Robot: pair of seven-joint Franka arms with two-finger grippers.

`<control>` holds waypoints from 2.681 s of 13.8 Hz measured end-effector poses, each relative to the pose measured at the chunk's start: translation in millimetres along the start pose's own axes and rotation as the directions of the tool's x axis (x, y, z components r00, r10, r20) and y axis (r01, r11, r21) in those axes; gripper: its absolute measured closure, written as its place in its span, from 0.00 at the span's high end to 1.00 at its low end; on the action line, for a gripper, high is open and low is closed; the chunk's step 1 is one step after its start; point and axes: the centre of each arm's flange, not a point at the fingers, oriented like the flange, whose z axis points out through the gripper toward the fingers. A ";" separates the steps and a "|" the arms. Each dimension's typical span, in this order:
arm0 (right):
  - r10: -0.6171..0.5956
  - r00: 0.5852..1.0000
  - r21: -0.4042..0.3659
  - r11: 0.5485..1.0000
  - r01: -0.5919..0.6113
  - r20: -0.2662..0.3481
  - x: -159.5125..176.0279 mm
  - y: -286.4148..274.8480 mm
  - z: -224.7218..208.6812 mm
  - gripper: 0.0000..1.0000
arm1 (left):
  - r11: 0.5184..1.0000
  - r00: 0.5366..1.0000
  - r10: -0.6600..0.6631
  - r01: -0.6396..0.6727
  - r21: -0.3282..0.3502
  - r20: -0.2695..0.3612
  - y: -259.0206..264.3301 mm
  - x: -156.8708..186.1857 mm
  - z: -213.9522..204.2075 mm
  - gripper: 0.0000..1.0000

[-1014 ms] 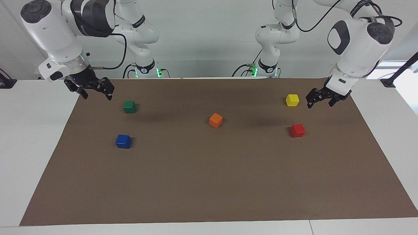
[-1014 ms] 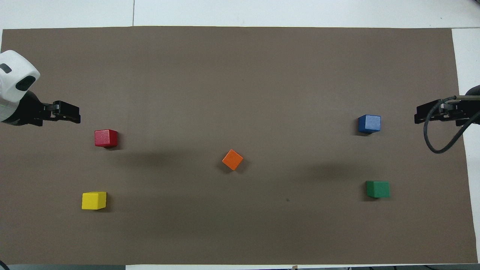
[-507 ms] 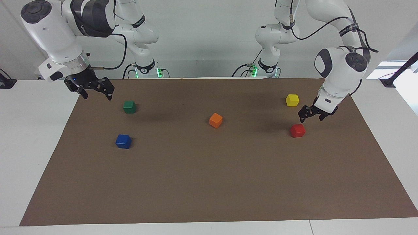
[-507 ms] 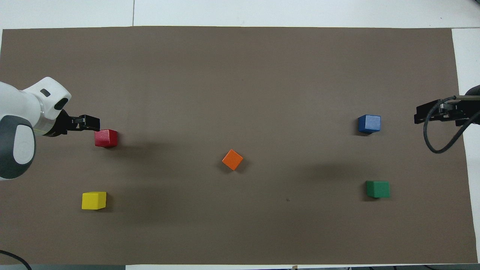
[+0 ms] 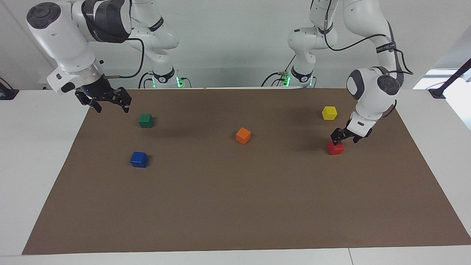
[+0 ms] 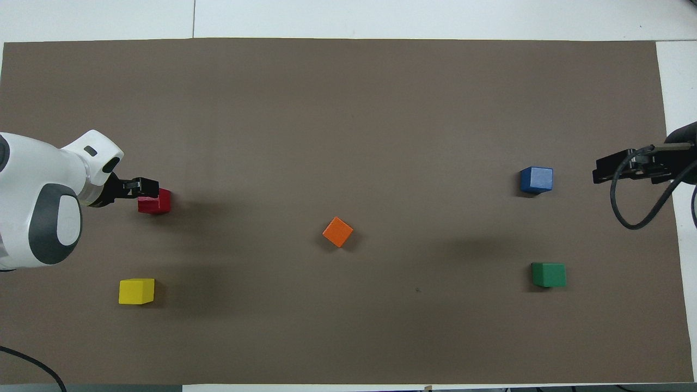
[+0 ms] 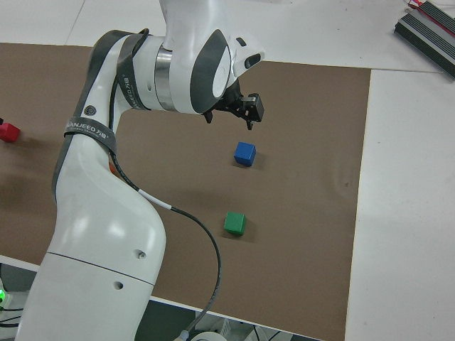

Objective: Transfer red block to right arm and stack on blue block
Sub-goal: 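Lower the left gripper onto the red block and close it, then lift the red block with the left gripper while the right gripper approaches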

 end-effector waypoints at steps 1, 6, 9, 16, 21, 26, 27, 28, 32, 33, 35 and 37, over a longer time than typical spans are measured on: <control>-0.012 1.000 0.056 0.998 0.012 0.004 0.0 -5.3 3.8 1.00 | 1.000 1.000 0.006 -0.006 0.000 0.001 5.1 -0.1 6.4 1.00; -0.116 0.993 0.453 0.885 0.107 -0.009 -4.6 3.4 46.5 1.00 | 1.000 1.000 0.017 -0.017 0.000 0.019 17.8 1.0 29.1 1.00; -0.118 0.993 0.682 0.726 0.087 0.000 -9.4 18.5 79.4 1.00 | 1.000 0.999 0.017 -0.017 0.001 0.034 17.5 1.3 41.1 1.00; -0.179 0.982 0.969 0.245 -0.021 0.067 -1.4 -12.0 146.9 1.00 | 1.000 0.999 0.009 -0.009 0.002 0.035 13.0 2.4 46.3 1.00; -0.146 0.987 0.985 -0.148 -0.090 0.069 20.4 -12.5 202.5 1.00 | 1.000 0.999 0.001 -0.001 0.002 0.052 13.2 1.8 46.2 0.54; -0.127 0.992 0.950 -0.304 -0.063 0.025 38.2 -61.1 227.8 1.00 | 0.977 0.969 -0.190 0.203 -0.068 0.160 29.1 22.1 -19.5 0.54; -0.128 0.992 0.945 -0.322 -0.054 0.013 39.4 -72.8 230.1 1.00 | 0.966 0.958 -0.217 0.238 -0.101 0.186 35.1 24.0 -37.8 0.54; -0.129 0.992 0.940 -0.337 -0.050 0.006 40.2 -83.3 231.8 1.00 | 0.954 0.949 -0.238 0.269 -0.135 0.208 40.8 24.4 -53.5 0.54; -0.148 0.989 0.938 -0.345 -0.039 -0.014 38.2 -109.3 238.9 1.00 | 0.857 0.884 -0.361 0.440 -0.269 0.295 62.2 13.3 -102.7 0.54; -0.148 0.989 0.936 -0.349 -0.032 -0.021 37.8 -115.1 240.1 1.00 | 0.816 0.853 -0.406 0.500 -0.290 0.329 69.0 9.1 -114.4 0.54; -0.142 0.989 0.930 -0.367 -0.022 -0.032 37.9 -131.5 245.3 1.00 | 0.712 0.755 -0.519 0.641 -0.286 0.401 89.2 0.7 -136.6 0.54; -0.144 0.989 0.927 -0.375 -0.014 -0.043 35.9 -146.2 255.9 1.00 | 0.605 0.638 -0.605 0.757 -0.246 0.476 116.5 -7.2 -149.6 0.54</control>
